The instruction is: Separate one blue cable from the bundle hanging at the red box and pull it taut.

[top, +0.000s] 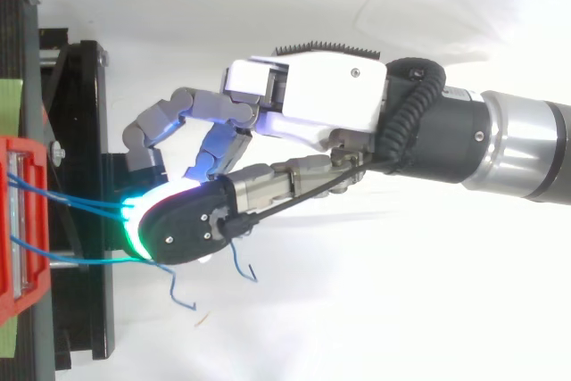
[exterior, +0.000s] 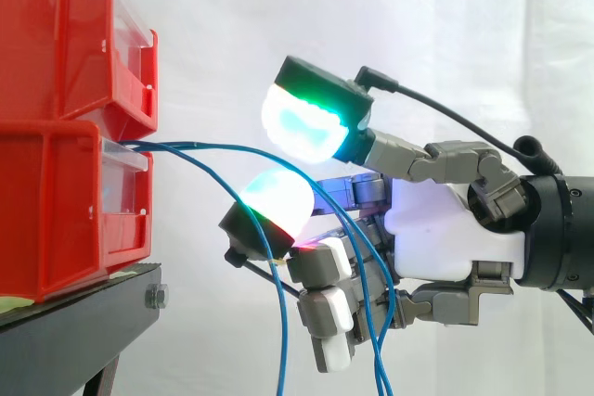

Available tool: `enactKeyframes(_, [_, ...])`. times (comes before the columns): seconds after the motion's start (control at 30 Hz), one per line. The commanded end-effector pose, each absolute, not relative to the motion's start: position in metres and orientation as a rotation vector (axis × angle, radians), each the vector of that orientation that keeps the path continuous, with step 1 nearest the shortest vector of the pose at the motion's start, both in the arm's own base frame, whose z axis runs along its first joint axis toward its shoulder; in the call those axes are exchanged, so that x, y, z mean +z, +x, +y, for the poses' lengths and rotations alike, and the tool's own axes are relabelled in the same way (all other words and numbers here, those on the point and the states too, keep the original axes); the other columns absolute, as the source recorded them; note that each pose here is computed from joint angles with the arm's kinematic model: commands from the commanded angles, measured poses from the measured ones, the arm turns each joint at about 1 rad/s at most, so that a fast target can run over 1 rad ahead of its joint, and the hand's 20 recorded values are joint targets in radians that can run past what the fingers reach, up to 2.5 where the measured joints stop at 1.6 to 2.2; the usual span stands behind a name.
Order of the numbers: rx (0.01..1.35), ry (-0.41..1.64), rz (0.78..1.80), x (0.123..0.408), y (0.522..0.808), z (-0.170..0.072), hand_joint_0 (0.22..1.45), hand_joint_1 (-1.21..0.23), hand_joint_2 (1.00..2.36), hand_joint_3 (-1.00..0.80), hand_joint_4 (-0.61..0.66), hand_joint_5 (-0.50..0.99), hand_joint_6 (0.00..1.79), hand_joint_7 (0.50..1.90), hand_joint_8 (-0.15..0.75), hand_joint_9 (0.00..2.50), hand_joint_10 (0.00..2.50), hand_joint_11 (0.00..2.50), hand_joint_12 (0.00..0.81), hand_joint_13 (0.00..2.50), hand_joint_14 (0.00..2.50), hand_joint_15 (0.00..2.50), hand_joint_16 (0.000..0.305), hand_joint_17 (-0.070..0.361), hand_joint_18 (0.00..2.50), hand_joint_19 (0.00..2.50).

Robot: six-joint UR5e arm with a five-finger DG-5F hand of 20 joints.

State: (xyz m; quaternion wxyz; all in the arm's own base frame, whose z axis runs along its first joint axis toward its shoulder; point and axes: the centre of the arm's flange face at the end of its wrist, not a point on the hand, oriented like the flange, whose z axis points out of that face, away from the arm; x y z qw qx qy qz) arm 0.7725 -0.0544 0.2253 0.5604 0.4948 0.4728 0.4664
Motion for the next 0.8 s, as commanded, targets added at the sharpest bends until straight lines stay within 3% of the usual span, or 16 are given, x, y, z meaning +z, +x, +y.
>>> enactKeyframes(0.0, [1.099,1.165,1.114,0.2255,0.7726,-0.0543,0.59,-0.51,1.02,-0.23,0.09,-0.15,0.82,1.13,0.334,1.16,0.02,0.98,0.391,1.13,0.03,0.79,0.046,0.104,0.96,0.72])
enactKeyframes(0.13, [1.099,1.165,1.114,0.2255,0.7726,-0.0543,0.58,-0.61,1.01,-0.1,0.14,-0.16,0.83,1.06,0.375,1.15,0.02,0.95,0.445,1.15,0.02,0.76,0.058,0.13,1.04,0.66])
enactKeyframes(0.27, [1.099,1.165,1.114,0.2255,0.7726,-0.0543,0.59,-0.72,1.01,-0.08,0.14,-0.18,0.85,1.07,0.363,1.1,0.02,0.96,0.437,1.13,0.02,0.76,0.056,0.126,1.01,0.68])
enactKeyframes(0.4, [1.1,1.166,1.114,0.225,0.7724,-0.0554,0.62,-0.76,1.02,-0.18,0.1,-0.2,0.86,1.07,0.315,1.03,0.02,0.99,0.387,1.07,0.02,0.79,0.047,0.105,0.93,0.71])
enactKeyframes(0.77, [1.076,1.189,1.138,0.2209,0.7683,-0.0626,0.71,-0.86,1.01,-0.31,0.03,-0.21,0.89,1.05,0.296,1.0,0.02,0.99,0.371,1.06,0.03,0.77,0.045,0.101,0.93,0.66])
